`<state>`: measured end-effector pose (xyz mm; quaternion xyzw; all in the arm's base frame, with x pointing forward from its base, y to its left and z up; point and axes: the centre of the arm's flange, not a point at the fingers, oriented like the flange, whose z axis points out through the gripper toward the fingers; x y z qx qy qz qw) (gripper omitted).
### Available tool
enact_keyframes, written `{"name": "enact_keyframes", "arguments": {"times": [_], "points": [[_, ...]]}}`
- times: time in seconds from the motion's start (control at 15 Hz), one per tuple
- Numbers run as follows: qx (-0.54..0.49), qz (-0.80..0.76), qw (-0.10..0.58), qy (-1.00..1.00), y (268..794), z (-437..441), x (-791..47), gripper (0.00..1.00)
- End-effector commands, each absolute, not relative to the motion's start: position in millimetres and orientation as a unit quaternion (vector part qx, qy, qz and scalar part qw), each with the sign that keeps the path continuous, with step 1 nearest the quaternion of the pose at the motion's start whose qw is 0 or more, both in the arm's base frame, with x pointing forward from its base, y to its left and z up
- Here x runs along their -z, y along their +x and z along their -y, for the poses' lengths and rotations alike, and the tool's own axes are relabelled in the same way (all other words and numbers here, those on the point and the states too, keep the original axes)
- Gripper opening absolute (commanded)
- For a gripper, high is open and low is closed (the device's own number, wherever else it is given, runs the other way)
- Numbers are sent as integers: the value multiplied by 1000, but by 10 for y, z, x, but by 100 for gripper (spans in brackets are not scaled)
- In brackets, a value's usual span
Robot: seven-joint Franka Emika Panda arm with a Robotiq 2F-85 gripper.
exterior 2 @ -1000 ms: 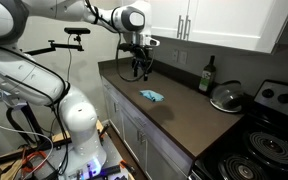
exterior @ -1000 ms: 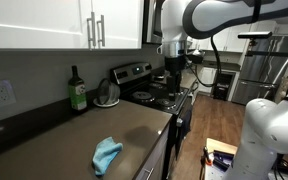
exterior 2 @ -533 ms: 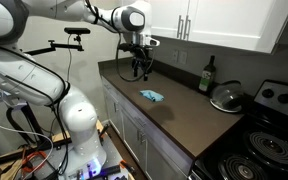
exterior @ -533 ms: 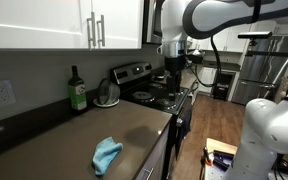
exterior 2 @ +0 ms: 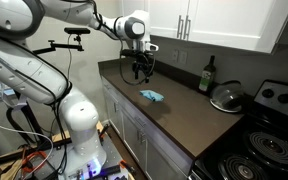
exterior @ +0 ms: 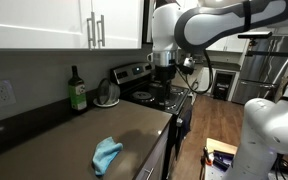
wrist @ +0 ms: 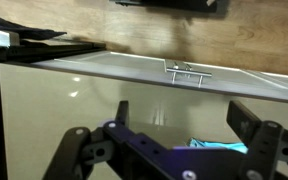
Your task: Use the towel to wipe the counter
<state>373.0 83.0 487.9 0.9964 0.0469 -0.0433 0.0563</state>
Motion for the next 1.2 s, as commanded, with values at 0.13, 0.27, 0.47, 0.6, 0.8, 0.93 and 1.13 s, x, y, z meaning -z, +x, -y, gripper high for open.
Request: {"name": "enact_keyframes", "arguments": {"times": [0.13, 0.27, 0.47, 0.6, 0.8, 0.93, 1.13], "points": [[18, -91, 43, 995, 4085, -1248, -4540, 100], [14, -96, 23, 995, 4208, -1381, -4440, 100], [15, -104, 0, 994, 4381, -1596, -4251, 100], [13, -111, -4, 994, 4505, -1733, -4128, 100], [-2, -133, 4, 991, 4694, -1932, -3933, 100], [-10, -146, 6, 989, 4806, -2043, -3820, 100], [-17, -159, 6, 987, 4999, -2170, -3672, 100]]}}
